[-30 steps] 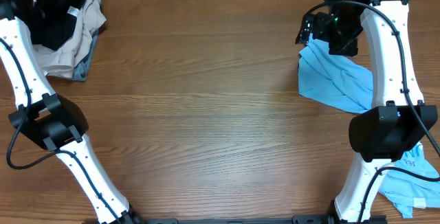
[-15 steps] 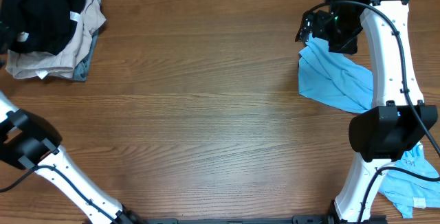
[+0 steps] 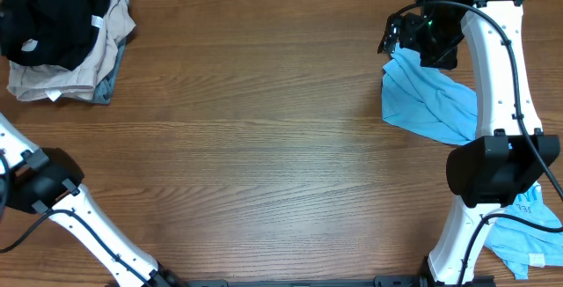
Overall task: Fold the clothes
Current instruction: 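Carry the black bundle with the left gripper onto the top-left clothes stack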
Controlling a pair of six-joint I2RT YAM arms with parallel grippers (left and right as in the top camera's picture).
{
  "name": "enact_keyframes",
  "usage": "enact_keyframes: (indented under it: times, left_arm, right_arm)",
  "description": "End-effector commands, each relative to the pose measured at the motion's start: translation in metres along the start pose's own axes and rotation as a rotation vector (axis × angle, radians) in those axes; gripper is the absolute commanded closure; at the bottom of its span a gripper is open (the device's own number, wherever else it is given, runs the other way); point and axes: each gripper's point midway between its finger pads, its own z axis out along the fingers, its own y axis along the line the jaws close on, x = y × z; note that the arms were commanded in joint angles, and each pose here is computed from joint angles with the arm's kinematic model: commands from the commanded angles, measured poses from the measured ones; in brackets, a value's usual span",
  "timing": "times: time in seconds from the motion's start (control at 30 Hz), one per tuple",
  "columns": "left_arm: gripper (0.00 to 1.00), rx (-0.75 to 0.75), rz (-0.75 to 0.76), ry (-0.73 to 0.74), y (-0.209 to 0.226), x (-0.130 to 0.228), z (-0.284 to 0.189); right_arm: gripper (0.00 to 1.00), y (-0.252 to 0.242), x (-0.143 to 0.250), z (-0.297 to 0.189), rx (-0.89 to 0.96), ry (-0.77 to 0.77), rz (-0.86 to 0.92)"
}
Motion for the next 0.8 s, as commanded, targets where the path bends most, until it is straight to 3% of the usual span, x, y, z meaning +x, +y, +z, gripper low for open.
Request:
enact_keyframes:
  times: [0.0,0.1,0.23,0.43,0.63,0.77]
  left_arm:
    - [0.00,0.080,0.358,-0.150,-0.072,-0.023,-0.062]
    - [0.00,0.017,0.601,-0.172,-0.097,-0.020,-0.057]
    - [0.02,-0.117,0.765,-0.176,-0.109,-0.020,-0.016]
    - [0.07,-0.123,0.784,-0.206,-0.113,-0.020,0.054]
    - [0.02,-0.289,0.702,-0.051,-0.051,0.017,0.106]
    - [0.00,-0.317,0.677,0.058,-0.013,0.052,0.138]
  right_arm:
    - [0.00,0.005,-0.003,-0.012,-0.009,-0.037,-0.012]
    - [0.00,0.007,-0.003,-0.012,-0.017,-0.037,-0.013]
    - [0.00,0.007,-0.003,-0.012,-0.021,-0.040,-0.013]
    - [0.00,0.006,0.001,-0.012,-0.016,-0.022,-0.010]
    - [0.00,0.007,-0.002,-0.012,-0.019,-0.034,-0.012]
    - [0.00,0.007,-0.002,-0.012,-0.020,-0.035,-0.012]
